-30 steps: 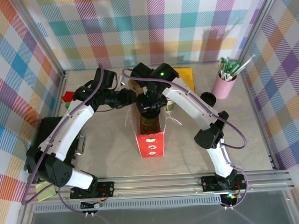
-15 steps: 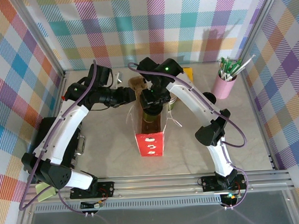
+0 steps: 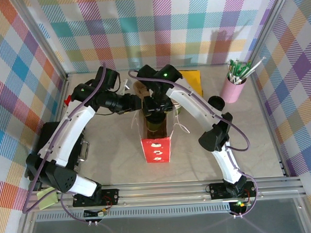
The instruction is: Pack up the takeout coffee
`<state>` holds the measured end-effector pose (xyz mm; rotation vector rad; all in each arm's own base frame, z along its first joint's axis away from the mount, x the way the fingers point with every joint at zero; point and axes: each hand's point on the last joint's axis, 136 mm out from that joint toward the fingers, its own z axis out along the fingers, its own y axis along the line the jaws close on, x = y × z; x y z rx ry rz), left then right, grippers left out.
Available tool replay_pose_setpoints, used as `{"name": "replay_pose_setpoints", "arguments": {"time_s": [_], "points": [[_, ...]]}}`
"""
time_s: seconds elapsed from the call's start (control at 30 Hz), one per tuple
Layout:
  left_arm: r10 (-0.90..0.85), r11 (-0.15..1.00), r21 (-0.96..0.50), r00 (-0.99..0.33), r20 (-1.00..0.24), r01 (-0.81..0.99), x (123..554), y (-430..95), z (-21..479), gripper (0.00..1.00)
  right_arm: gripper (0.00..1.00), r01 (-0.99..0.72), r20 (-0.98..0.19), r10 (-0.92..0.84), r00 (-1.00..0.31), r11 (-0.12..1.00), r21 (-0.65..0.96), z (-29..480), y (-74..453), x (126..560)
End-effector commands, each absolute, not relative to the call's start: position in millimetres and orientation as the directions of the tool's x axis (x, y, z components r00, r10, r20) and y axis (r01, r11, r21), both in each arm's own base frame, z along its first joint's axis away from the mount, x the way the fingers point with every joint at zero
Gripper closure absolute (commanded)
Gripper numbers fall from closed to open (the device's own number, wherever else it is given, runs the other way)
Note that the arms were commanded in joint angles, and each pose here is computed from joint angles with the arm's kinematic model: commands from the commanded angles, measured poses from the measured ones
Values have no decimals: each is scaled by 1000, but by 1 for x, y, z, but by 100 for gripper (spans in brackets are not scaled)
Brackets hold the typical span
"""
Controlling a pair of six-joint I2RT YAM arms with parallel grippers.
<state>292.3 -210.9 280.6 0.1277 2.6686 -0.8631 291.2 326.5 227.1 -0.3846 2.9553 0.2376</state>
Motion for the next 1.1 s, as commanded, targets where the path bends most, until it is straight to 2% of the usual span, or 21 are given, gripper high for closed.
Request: {"name": "replay_pose_setpoints", "arguments": {"time_s": [0.0, 0.43, 0.73, 1.07], "points": [[-32, 818, -554, -949, -314, 156, 299, -213, 266, 54, 42, -220, -53, -218, -975, 975, 37, 222, 298, 267], [-90, 805, -590, -967, -238, 70, 306, -221, 252, 57, 42, -185, -83, -187, -979, 982, -29, 215, 290, 273], [-71, 792, -604, -971, -229, 85, 295, -221, 254, 64, 42, -167, -70, -170, -983, 985, -45, 205, 288, 277], [-30, 770, -622, -966, -257, 141, 288, -225, 260, 61, 42, -127, -67, -128, -989, 992, -23, 197, 285, 287]]}}
